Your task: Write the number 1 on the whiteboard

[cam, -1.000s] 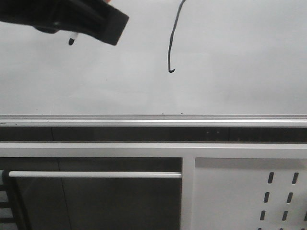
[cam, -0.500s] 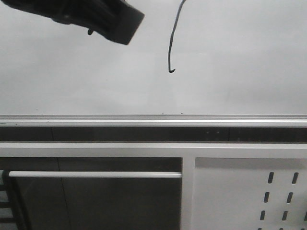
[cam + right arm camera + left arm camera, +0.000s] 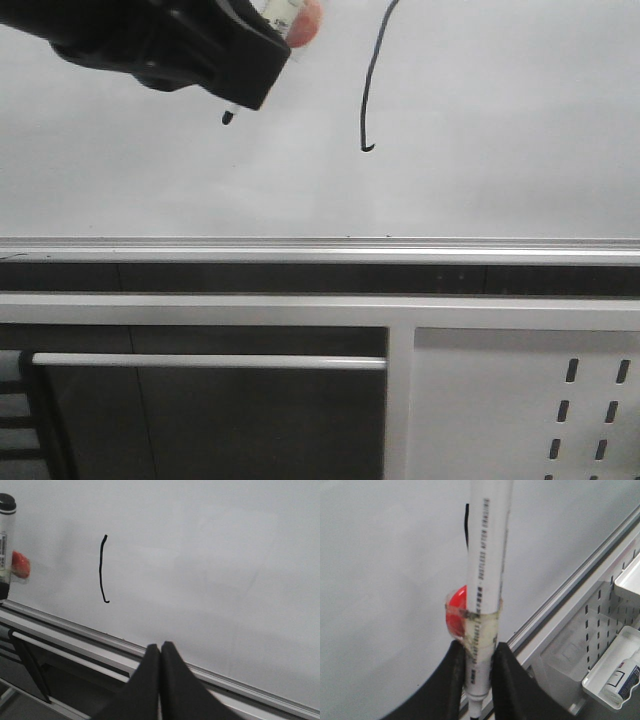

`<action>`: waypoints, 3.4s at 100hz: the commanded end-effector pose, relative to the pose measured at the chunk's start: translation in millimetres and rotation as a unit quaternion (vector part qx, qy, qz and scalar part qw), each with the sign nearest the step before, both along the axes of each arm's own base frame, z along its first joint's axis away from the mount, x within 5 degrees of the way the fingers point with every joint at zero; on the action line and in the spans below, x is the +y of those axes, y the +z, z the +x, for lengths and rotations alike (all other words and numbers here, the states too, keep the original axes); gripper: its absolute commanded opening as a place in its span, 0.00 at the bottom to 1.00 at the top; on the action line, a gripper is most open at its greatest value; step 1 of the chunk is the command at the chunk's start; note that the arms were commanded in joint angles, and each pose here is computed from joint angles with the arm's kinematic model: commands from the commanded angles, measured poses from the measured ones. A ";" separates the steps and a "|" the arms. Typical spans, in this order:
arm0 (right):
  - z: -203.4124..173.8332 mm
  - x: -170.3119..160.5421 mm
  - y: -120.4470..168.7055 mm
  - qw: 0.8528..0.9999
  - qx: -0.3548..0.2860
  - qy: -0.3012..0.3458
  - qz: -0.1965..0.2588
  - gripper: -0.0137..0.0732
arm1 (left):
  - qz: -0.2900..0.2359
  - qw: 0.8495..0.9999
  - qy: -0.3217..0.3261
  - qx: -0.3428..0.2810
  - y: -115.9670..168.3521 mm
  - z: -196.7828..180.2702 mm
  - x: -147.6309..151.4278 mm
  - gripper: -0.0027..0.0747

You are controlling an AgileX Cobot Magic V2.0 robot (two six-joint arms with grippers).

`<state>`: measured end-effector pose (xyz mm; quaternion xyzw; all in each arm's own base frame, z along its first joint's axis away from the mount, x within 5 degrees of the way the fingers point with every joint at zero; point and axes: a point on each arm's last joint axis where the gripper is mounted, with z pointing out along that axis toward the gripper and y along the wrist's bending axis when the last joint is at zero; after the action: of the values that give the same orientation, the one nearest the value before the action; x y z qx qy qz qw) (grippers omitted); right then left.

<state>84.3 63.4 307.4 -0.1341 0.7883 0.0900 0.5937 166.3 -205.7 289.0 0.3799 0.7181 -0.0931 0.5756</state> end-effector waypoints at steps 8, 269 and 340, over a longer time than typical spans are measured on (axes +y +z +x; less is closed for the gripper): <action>0.6 0.6 7.6 1.000 -0.010 0.001 0.005 0.07 | -0.033 0.998 0.012 -0.048 29.5 1.0 11.9 0.02; 0.6 0.6 7.6 1.000 -0.010 0.001 0.005 0.07 | -0.301 0.945 0.034 -0.120 -10.1 -64.7 149.1 0.01; 0.6 0.6 7.6 1.000 -0.010 0.001 0.005 0.07 | -0.314 0.942 0.033 -0.113 -59.9 -8.7 82.8 0.01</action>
<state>84.3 63.2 307.5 -0.1348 0.7880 0.0897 0.5940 150.1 -118.6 214.4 0.1939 0.6478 -0.2424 0.6957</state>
